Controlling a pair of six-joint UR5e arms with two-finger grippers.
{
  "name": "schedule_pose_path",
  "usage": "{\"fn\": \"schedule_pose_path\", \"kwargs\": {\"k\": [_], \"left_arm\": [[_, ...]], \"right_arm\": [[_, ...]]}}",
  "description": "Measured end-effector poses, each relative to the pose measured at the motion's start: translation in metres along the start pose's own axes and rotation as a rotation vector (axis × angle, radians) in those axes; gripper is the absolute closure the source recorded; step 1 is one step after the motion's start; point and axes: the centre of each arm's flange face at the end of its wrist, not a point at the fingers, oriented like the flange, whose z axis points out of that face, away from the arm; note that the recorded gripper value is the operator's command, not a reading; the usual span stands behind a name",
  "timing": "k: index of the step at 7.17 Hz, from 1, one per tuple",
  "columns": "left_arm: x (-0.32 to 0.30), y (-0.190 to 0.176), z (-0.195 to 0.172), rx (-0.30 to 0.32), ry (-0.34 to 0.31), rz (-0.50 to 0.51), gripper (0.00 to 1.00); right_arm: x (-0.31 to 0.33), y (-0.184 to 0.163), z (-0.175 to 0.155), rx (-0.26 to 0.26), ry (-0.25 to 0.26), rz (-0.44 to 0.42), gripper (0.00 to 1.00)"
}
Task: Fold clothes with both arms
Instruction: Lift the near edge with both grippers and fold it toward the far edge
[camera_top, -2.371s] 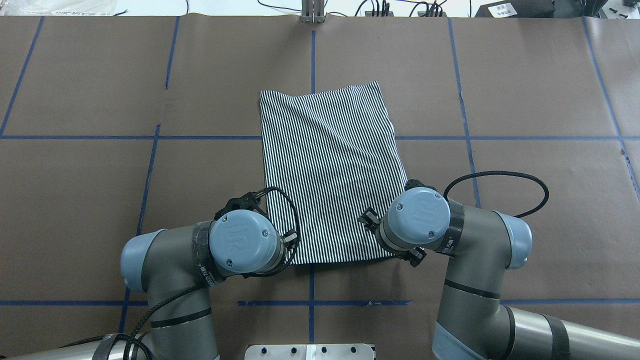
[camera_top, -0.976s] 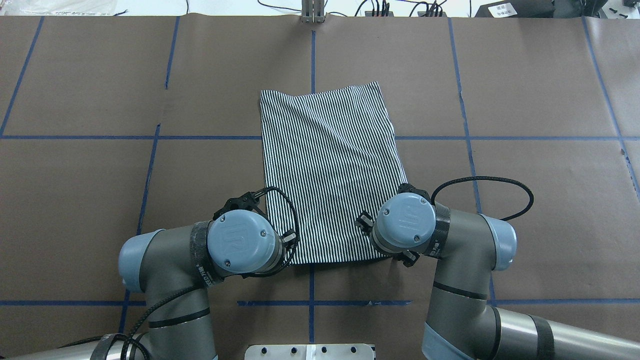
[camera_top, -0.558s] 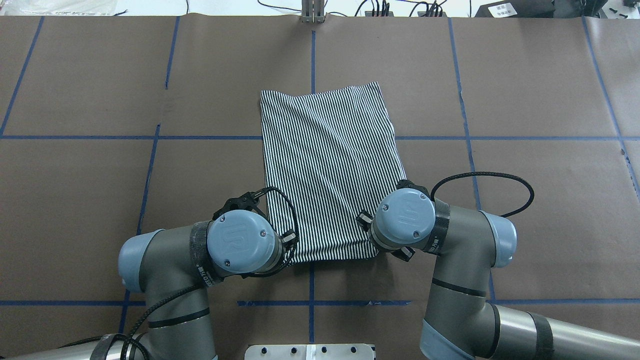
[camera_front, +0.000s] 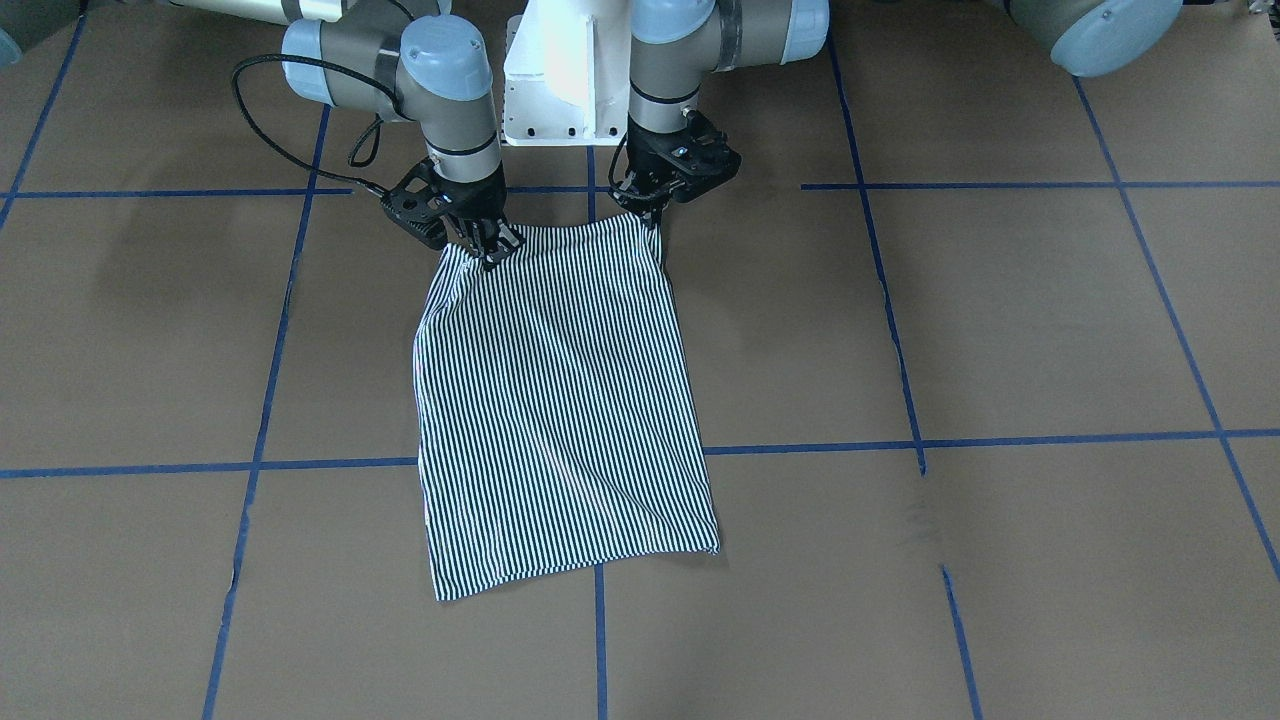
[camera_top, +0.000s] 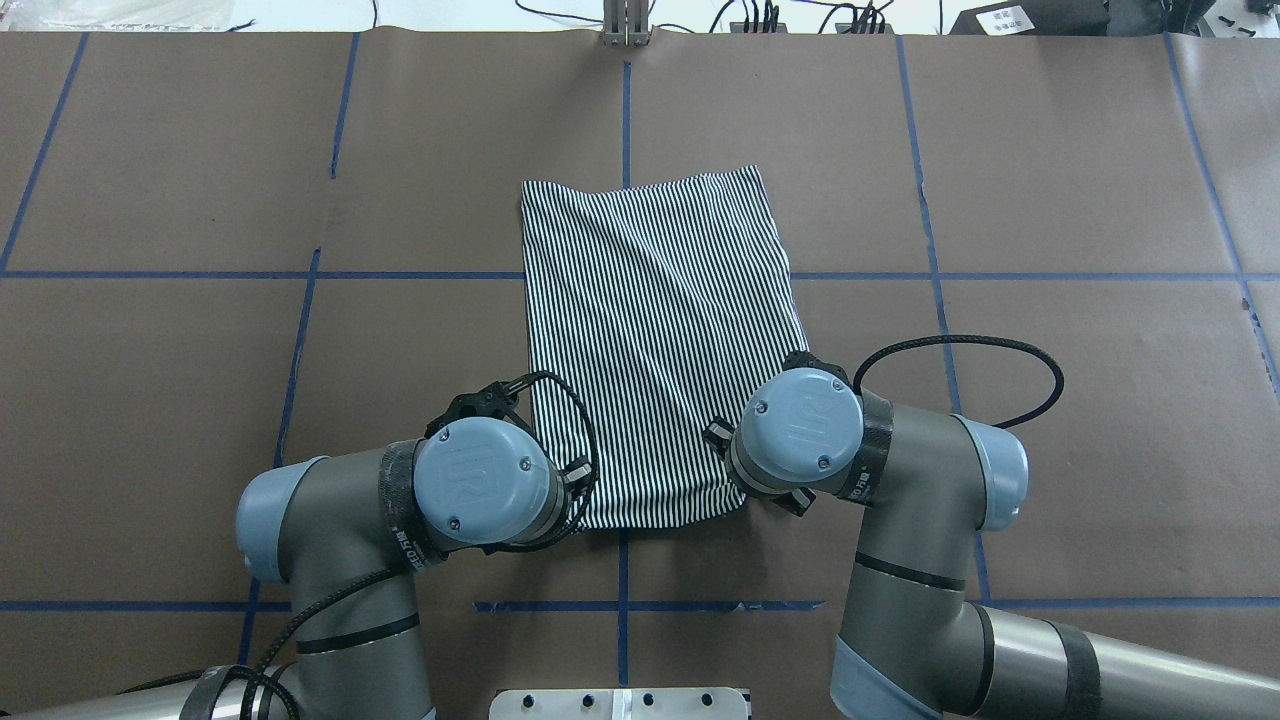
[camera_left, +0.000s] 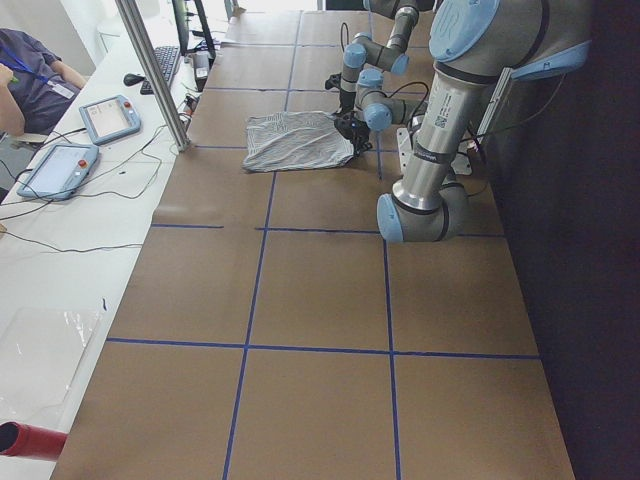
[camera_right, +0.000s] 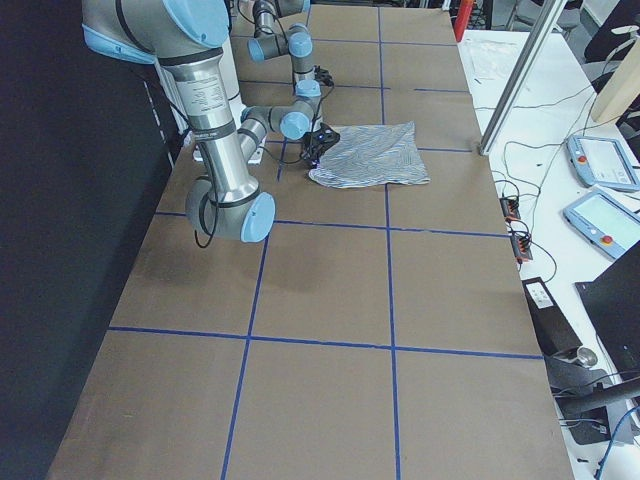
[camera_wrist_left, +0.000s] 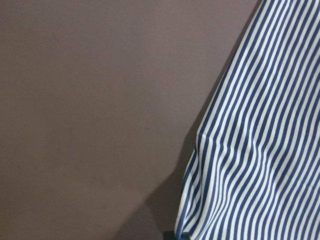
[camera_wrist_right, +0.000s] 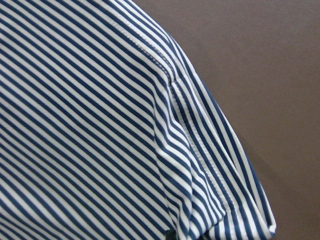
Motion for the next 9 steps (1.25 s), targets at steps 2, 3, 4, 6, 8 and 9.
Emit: {"fn": "schedule_pose_path", "kwargs": {"k": [2, 3, 4, 6, 8, 9], "left_arm": [[0.0, -0.001, 0.0, 0.001, 0.0, 0.0, 1.0], [-0.002, -0.001, -0.003, -0.001, 0.003, 0.001, 1.0], [-0.008, 0.002, -0.009, -0.01, 0.012, 0.006, 1.0], [-0.037, 0.03, -0.022, -0.058, 0.014, 0.047, 1.0], [-0.053, 0.059, -0.036, -0.104, 0.016, 0.082, 1.0], [-0.055, 0.062, -0.044, -0.115, 0.026, 0.085, 1.0]], "right_arm": [[0.0, 0.0, -0.002, -0.005, -0.002, -0.002, 1.0], [0.0, 0.0, -0.004, -0.01, -0.003, -0.003, 1.0], [0.0, 0.001, -0.008, -0.016, -0.009, -0.005, 1.0], [0.008, 0.02, -0.025, -0.053, -0.032, -0.029, 1.0], [0.017, 0.047, -0.036, -0.109, -0.038, -0.063, 1.0], [0.018, 0.052, -0.039, -0.123, -0.04, -0.07, 1.0]]}}
